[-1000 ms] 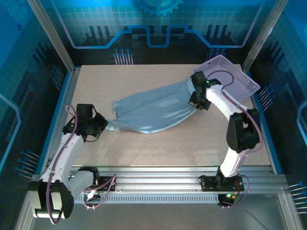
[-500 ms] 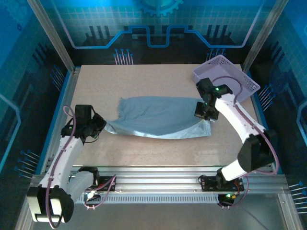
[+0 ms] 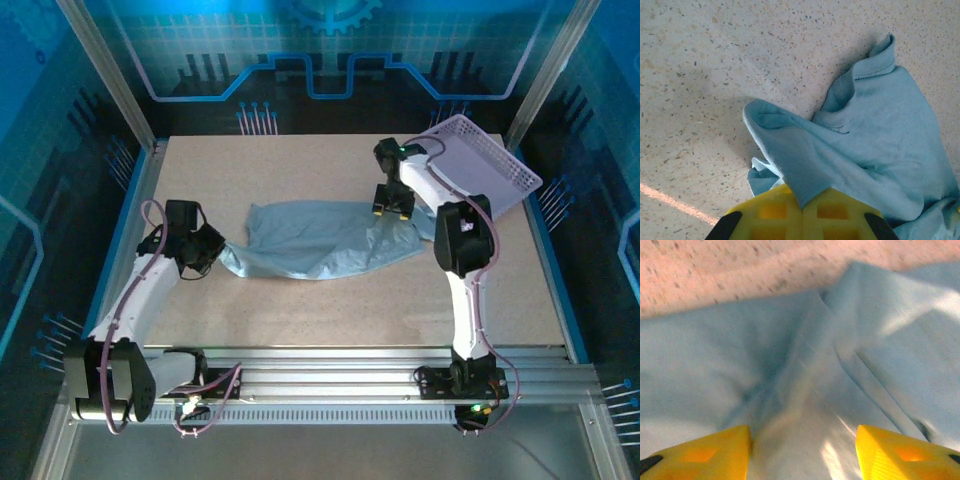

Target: Fold and stack the t-shirts

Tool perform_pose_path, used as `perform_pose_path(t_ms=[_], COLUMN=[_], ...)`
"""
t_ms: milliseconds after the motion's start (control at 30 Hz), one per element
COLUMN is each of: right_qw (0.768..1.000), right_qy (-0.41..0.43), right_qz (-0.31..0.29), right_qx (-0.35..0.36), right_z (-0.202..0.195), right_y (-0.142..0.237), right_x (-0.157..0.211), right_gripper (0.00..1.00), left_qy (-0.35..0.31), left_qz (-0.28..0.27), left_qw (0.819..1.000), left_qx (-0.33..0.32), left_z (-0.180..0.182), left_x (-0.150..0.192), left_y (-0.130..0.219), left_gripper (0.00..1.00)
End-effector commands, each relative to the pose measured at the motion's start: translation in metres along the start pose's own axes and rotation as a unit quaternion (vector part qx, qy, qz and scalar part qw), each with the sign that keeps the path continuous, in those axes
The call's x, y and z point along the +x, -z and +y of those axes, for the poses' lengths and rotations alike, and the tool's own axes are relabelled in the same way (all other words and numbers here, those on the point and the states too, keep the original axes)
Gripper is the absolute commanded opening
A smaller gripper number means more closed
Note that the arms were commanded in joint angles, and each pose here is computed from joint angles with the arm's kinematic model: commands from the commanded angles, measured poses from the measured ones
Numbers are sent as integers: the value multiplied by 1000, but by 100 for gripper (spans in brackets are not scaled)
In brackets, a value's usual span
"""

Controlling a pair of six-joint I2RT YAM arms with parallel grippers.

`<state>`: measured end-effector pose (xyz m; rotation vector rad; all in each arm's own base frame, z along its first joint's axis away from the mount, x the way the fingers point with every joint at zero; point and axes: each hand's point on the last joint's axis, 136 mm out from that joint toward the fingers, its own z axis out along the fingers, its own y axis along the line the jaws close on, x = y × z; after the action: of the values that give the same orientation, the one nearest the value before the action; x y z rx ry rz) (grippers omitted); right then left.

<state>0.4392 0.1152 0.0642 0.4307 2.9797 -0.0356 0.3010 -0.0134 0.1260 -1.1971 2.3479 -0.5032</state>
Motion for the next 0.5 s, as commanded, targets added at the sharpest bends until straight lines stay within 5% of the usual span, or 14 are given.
perform_pose_path(t_ms=[0, 200, 467], right_qw=[998, 992, 992], right_qy=[-50, -93, -91], right_qz=[-37, -9, 2], right_qx=[-9, -89, -87], right_z=[-42, -77, -79], right_y=[49, 23, -16], right_x=[17, 66, 51], right_gripper=[60, 57, 52], left_qy=[-12, -8, -14], left_qz=[-10, 4, 8], left_qw=[1000, 1000, 1000], left_qx=[8, 11, 17], left_z=[-5, -1, -5], left_x=[-5, 6, 8], left_y=[6, 3, 4], left_gripper=[0, 0, 0])
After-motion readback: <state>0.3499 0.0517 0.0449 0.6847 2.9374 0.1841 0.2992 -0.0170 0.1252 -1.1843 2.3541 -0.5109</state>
